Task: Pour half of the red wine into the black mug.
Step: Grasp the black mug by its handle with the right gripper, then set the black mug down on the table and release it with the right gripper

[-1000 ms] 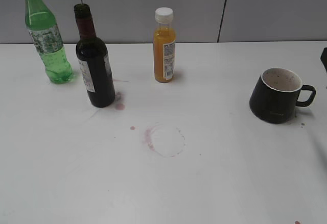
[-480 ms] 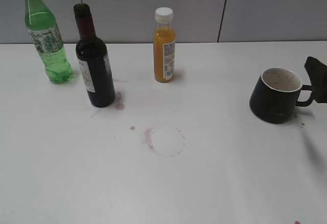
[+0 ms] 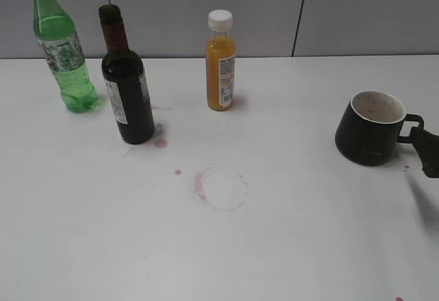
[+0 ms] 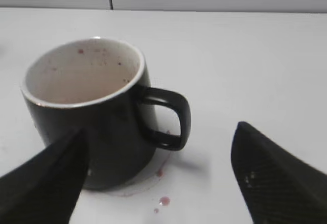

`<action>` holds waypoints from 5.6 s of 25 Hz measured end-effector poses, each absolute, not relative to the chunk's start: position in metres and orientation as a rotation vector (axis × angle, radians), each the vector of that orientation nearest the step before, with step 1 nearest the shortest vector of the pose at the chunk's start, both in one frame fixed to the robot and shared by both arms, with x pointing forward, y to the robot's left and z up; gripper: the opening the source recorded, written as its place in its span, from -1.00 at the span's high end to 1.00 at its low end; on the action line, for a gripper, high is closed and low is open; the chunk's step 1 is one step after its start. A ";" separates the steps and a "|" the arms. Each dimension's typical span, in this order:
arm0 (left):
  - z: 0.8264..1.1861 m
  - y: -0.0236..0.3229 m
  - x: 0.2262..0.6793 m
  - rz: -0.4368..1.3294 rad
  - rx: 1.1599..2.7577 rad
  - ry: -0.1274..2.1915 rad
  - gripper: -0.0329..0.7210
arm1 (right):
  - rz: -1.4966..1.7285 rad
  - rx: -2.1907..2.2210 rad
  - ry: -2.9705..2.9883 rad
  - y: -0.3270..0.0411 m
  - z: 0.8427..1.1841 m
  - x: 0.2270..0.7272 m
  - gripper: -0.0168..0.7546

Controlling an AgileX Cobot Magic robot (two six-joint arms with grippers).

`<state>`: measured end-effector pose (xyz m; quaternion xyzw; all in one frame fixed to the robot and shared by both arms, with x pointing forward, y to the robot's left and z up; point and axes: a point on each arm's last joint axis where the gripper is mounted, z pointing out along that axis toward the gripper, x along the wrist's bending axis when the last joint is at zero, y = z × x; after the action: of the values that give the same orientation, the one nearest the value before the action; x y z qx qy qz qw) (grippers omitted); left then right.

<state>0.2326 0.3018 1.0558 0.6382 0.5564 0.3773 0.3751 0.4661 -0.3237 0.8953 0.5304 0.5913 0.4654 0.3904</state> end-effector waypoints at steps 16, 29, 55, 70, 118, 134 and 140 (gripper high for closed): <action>1.056 0.302 0.233 0.966 1.633 1.424 -0.65 | 1.122 1.382 1.510 -0.335 0.871 0.493 -0.76; 1.056 0.302 0.233 0.965 1.633 1.424 -0.65 | 1.113 1.399 1.511 -0.341 0.853 0.515 -0.76; 1.056 0.302 0.233 0.965 1.633 1.424 -0.65 | 1.168 1.362 1.507 -0.348 0.833 0.552 -0.72; 1.056 0.302 0.233 0.965 1.633 1.424 -0.65 | 1.227 1.300 1.561 -0.342 0.831 0.554 0.63; 1.056 0.302 0.233 0.965 1.633 1.424 -0.65 | 1.904 0.119 2.381 -0.110 0.877 0.586 0.77; 1.056 0.302 0.233 0.965 1.633 1.425 -0.65 | 1.927 0.245 2.377 -0.098 0.838 0.594 0.77; 1.056 0.302 0.233 0.965 1.633 1.425 -0.65 | 1.916 0.258 2.373 -0.098 0.827 0.594 0.77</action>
<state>0.2326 0.3018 1.0558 0.6381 0.5566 0.3771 0.3752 0.5939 -0.0984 0.8269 0.0842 0.7747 0.6254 0.0404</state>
